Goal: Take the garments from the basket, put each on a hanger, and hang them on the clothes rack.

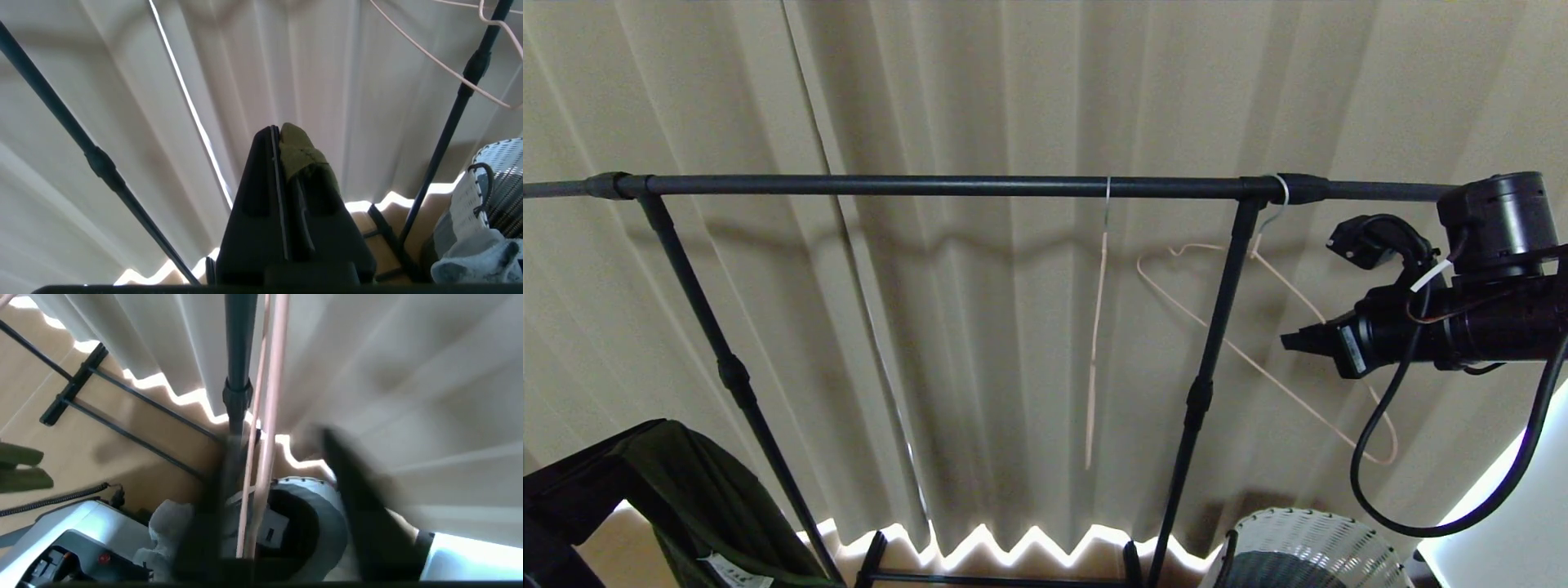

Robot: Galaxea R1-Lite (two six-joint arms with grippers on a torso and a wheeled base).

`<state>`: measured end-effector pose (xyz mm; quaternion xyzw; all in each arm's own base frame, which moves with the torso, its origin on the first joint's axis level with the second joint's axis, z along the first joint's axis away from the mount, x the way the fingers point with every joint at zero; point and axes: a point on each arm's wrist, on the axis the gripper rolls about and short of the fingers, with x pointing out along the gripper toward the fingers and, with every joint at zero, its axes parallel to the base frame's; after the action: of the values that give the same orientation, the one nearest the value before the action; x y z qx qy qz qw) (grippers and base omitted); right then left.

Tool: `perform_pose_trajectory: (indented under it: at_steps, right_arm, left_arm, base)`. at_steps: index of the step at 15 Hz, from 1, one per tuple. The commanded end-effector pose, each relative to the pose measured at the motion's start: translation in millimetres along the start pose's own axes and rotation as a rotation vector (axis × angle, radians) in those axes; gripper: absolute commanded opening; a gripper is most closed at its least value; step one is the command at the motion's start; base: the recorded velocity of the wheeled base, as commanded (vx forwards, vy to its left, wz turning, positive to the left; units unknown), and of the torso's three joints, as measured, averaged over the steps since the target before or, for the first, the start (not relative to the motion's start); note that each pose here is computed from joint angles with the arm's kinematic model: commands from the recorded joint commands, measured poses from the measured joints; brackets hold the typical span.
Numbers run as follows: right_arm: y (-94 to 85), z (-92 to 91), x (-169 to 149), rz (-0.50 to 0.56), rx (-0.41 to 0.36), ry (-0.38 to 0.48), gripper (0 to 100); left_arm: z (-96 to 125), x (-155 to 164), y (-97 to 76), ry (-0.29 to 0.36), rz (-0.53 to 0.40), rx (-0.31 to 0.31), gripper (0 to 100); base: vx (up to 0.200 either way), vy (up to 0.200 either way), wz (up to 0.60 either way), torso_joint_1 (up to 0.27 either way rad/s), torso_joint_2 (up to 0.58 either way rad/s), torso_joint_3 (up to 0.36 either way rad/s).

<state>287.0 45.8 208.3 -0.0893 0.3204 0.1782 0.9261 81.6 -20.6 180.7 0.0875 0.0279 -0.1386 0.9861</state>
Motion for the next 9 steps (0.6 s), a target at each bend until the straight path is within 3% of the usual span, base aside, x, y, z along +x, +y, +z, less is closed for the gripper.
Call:
perform_pose_trajectory:
  at_steps: [1, 5, 9]
  right_arm:
    - [0.5, 1.2, -4.3, -0.003, -0.002, -0.011, 0]
    - [1.7, 1.5, -11.3, -0.006, 0.0, -0.027, 0]
    - [6.8, -0.2, -39.4, -0.017, 0.062, -0.101, 0]
  left_arm:
    - [0.9, -1.0, 0.1, -0.007, 0.001, 0.0, 0]
    - [0.9, -1.0, 0.1, -0.007, 0.001, 0.0, 0]
    - [0.8, -1.0, 0.2, -0.007, 0.002, 0.0, 0]
  base:
    - [0.0, 0.0, 0.0, 0.0, 0.0, 0.0]
    - [0.0, 0.0, 0.0, 0.0, 0.0, 0.0]
    - [0.0, 0.0, 0.0, 0.0, 0.0, 0.0]
